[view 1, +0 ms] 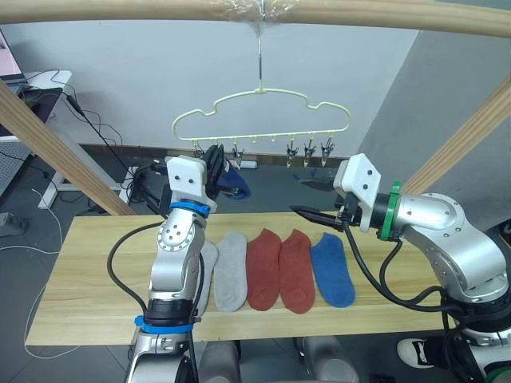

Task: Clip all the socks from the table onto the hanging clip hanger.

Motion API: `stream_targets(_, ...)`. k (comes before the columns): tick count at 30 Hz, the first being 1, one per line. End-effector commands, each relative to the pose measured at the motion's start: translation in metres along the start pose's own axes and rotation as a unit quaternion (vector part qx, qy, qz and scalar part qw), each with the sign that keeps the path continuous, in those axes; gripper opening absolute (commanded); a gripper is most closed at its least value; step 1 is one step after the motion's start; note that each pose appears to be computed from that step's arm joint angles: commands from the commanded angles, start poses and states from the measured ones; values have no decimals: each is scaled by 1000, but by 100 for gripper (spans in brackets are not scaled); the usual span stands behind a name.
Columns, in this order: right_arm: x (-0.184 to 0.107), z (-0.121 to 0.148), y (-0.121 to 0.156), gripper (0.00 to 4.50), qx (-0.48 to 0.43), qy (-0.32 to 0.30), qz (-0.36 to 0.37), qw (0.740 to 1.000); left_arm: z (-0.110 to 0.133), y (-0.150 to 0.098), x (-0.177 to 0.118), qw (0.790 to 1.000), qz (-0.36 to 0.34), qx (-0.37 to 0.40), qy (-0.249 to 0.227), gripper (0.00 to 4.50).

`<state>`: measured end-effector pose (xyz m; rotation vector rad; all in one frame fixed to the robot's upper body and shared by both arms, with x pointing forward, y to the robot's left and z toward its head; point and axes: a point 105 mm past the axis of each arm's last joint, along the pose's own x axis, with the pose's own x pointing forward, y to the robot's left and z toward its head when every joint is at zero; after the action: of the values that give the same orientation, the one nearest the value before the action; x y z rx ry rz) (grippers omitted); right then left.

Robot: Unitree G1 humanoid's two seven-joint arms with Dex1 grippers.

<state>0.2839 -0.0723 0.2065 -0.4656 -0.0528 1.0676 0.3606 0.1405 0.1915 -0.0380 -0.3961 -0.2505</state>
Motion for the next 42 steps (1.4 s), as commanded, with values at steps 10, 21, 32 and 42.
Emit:
stream_targets(10, -10, -102, 3, 429, 61, 143, -122, 980, 16, 3, -1, 999, -17, 25, -13, 0)
stream_targets(21, -4, -195, 15, 445, 115, 215, -214, 946, 20, 6, -1, 999, -45, 26, 5, 0)
stream_targets(32, -2, -224, 24, 292, 235, 240, -228, 914, 21, 9, -2, 998, -64, 22, 21, 0)
stream_targets(42, 13, -178, 16, 5, 149, 183, -185, 954, 27, 12, -3, 995, -91, -3, 36, 0)
